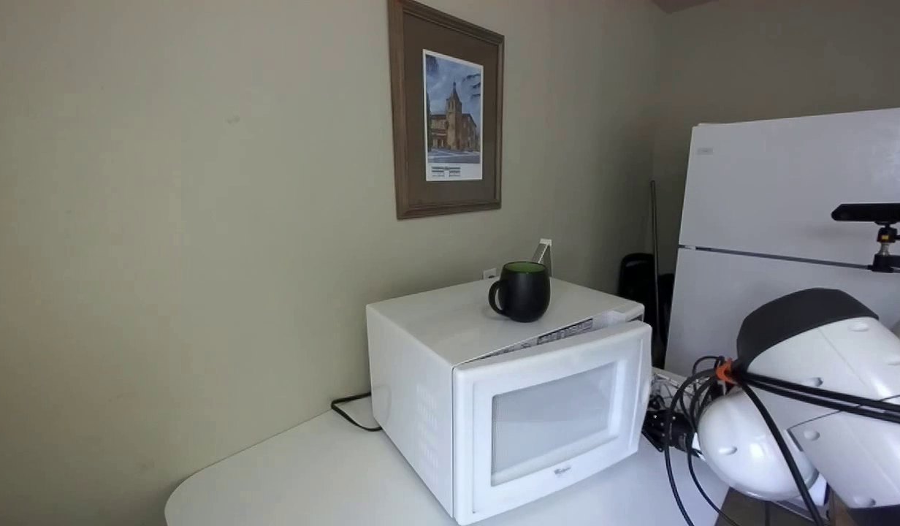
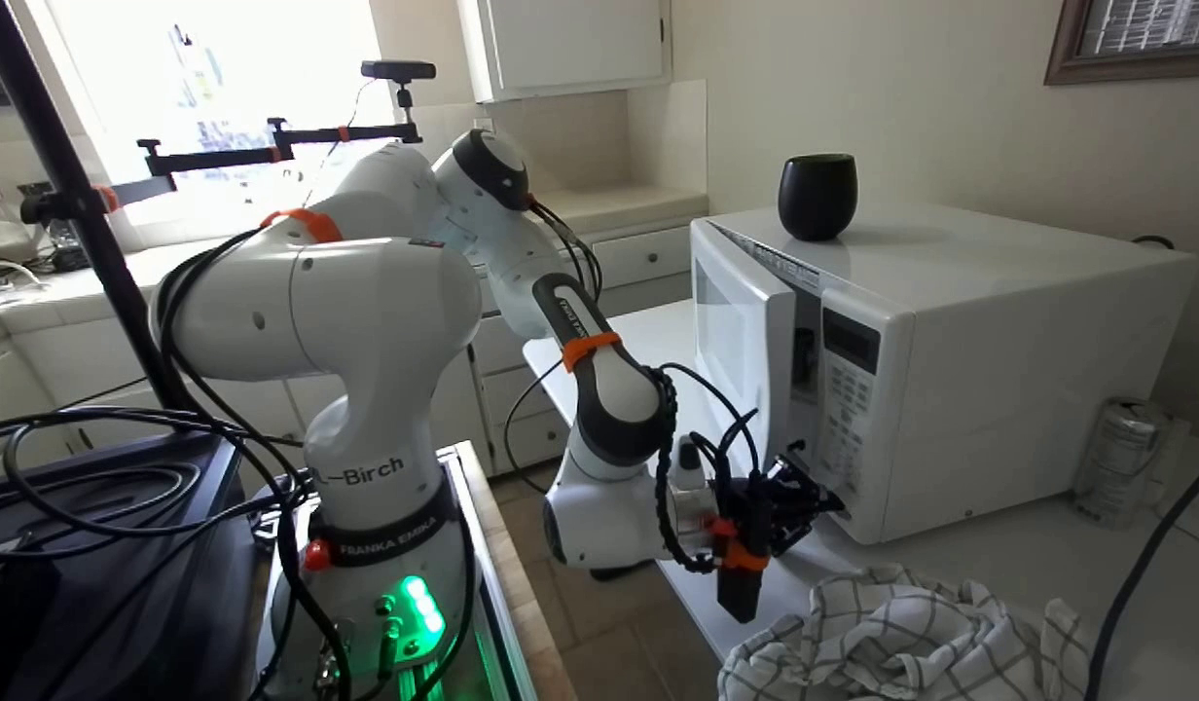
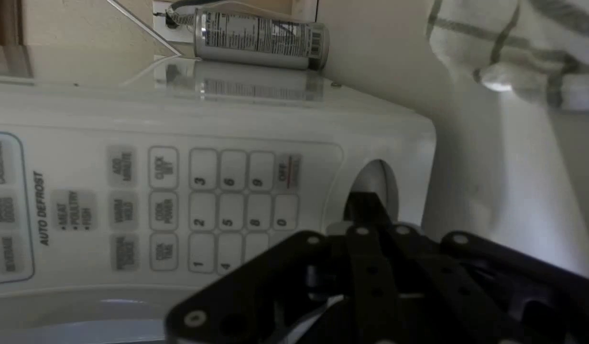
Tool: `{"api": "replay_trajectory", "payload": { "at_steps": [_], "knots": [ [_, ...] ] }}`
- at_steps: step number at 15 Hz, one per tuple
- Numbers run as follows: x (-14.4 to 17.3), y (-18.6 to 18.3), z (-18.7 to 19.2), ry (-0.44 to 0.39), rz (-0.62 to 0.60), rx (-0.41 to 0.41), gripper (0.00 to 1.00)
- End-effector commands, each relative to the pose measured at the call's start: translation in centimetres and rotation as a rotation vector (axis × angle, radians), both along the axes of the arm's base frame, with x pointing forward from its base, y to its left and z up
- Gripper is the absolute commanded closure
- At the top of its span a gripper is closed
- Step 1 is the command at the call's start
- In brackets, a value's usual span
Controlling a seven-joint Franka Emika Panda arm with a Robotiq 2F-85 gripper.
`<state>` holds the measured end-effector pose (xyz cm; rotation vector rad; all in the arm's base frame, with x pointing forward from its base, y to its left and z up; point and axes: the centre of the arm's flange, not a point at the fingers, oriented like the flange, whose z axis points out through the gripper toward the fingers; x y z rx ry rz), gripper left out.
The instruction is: Open the microwave door by pressing the bottom right button
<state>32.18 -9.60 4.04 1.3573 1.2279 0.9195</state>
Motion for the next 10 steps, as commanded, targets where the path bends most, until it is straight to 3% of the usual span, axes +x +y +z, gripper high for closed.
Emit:
{"api": "replay_trajectory", "payload": {
  "at_steps": [1,5,10],
  "knots": [
    [3.6,-1.5,1.4,0.011,0.035,0.008,1.00],
    [1.8,-1.1,1.8,0.147,0.040,-0.013,1.00],
    [-1.2,-1.7,2.8,0.239,0.071,-0.062,1.00]
  ]
}}
